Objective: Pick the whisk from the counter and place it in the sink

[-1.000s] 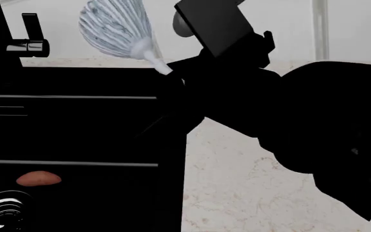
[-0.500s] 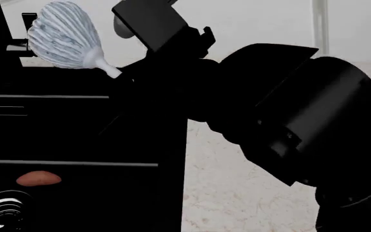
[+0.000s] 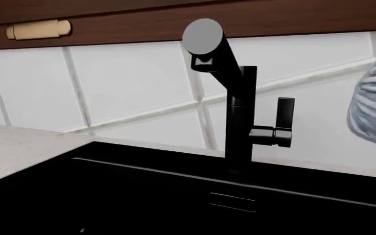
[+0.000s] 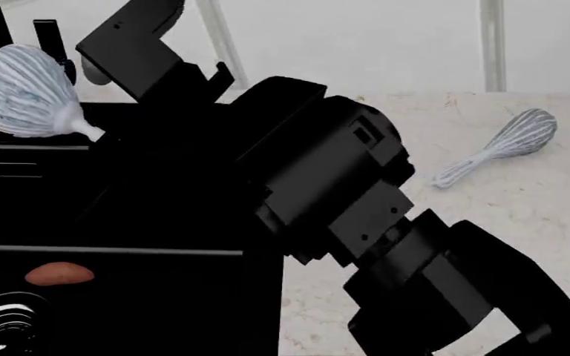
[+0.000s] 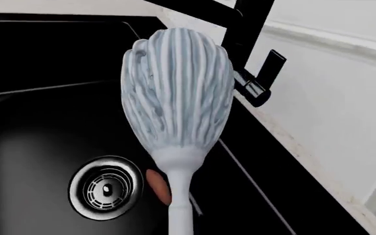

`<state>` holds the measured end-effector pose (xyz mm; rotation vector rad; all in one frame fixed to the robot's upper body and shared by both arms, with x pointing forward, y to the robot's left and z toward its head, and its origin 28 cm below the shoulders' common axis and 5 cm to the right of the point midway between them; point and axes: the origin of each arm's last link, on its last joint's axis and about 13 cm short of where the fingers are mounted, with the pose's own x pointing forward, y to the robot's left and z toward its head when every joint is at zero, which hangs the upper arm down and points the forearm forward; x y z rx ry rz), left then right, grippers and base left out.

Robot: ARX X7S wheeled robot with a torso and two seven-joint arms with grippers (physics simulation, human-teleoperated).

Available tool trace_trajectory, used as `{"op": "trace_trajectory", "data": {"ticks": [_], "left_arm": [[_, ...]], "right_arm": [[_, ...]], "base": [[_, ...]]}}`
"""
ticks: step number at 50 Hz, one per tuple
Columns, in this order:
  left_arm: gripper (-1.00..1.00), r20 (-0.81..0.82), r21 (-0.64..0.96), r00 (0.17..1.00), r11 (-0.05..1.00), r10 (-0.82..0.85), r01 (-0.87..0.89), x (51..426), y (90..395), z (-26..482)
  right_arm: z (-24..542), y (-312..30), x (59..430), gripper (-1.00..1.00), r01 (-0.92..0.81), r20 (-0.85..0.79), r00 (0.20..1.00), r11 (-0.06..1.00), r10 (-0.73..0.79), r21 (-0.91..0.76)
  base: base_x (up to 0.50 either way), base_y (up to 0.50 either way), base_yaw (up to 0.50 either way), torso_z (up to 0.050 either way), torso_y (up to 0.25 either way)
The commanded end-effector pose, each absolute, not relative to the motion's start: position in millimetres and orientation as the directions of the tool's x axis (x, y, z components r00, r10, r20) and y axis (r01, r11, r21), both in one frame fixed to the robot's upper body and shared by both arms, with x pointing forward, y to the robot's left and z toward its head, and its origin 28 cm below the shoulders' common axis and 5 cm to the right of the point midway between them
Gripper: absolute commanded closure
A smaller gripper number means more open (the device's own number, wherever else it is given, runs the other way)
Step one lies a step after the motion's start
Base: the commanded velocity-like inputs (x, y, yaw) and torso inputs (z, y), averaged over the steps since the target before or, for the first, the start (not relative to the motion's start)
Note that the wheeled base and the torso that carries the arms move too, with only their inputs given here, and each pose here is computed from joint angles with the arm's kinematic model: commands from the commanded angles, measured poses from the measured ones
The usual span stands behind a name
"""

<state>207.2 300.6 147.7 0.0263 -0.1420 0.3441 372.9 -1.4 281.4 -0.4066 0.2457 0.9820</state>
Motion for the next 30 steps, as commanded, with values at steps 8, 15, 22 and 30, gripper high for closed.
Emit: {"op": "trace_trajectory", "data": {"ticks": [8, 15, 22, 30], "left_arm": [[-1.0, 0.14, 0.002, 0.931, 0.94, 0.338, -0.341, 209, 301, 146], [-1.0, 0.139, 0.002, 0.932, 0.941, 0.336, -0.339, 210, 301, 146], [-1.0, 0.141, 0.003, 0.931, 0.94, 0.336, -0.34, 209, 301, 148], [-1.0, 0.145, 0.002, 0.931, 0.941, 0.334, -0.338, 209, 301, 149]], "right_arm": [[256, 24, 386, 1.0, -0.856, -0.411, 0.514, 0.478, 0.753, -0.195], [242, 27, 383, 1.0, -0.872, -0.459, 0.483, 0.456, 0.746, -0.175], [232, 29, 377, 1.0, -0.89, -0.51, 0.45, 0.418, 0.733, -0.184], [213, 27, 370, 1.0, -0.903, -0.588, 0.42, 0.383, 0.691, -0.194]], "base": [[0.0, 0.0, 0.0, 0.0, 0.0], [0.0, 0.0, 0.0, 0.0, 0.0], [0.0, 0.0, 0.0, 0.0, 0.0], [0.0, 0.0, 0.0, 0.0, 0.0]]}}
